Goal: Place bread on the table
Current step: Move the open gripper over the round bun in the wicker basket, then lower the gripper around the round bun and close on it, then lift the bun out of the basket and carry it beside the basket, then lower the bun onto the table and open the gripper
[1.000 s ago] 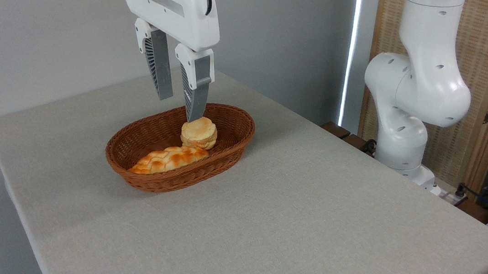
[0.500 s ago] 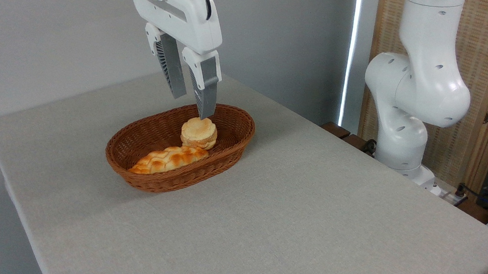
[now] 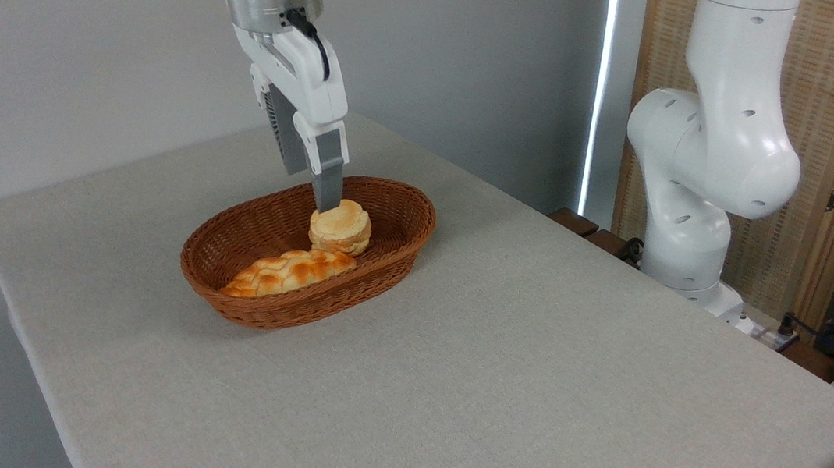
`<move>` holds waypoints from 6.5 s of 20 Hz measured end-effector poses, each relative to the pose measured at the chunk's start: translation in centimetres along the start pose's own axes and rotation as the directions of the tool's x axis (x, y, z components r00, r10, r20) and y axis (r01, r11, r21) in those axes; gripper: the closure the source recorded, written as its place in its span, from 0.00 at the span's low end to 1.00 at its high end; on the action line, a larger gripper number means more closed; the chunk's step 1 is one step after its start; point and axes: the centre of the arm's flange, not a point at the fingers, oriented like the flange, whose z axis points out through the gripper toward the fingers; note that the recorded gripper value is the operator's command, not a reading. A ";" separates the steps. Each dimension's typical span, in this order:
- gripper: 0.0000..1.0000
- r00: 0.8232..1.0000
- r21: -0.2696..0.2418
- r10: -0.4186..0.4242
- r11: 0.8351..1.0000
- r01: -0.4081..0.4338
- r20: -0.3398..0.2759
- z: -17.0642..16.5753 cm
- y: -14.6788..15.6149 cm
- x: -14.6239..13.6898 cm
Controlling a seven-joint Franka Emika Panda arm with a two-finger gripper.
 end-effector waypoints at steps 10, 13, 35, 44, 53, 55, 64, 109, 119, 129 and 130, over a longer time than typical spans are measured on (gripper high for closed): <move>0.00 0.994 0.043 0.069 0.997 -0.066 -0.086 7.5 7.0 -2.5; 0.00 0.991 0.064 0.088 0.995 -0.082 -0.104 9.8 7.8 -2.4; 0.00 0.982 0.109 0.181 0.978 -0.175 -0.046 12.7 10.3 -1.3; 0.11 0.980 0.106 0.198 0.975 -0.195 -0.021 13.7 10.7 -1.0; 0.65 0.979 0.093 0.203 0.975 -0.202 -0.004 14.8 10.8 -0.7; 0.65 0.979 0.093 0.203 0.975 -0.202 -0.004 14.8 10.8 -0.7; 0.69 0.980 0.092 0.201 0.976 -0.199 -0.007 14.7 10.8 -0.7; 0.02 0.883 0.287 0.468 0.850 -0.441 -0.030 6.1 -14.1 -14.2; 0.00 0.874 0.293 0.486 0.839 -0.458 -0.024 5.8 -14.8 -15.1; 0.00 0.873 0.296 0.486 0.838 -0.458 -0.025 5.6 -14.9 -15.3; 0.00 0.875 0.296 0.483 0.840 -0.454 -0.028 5.5 -14.9 -15.3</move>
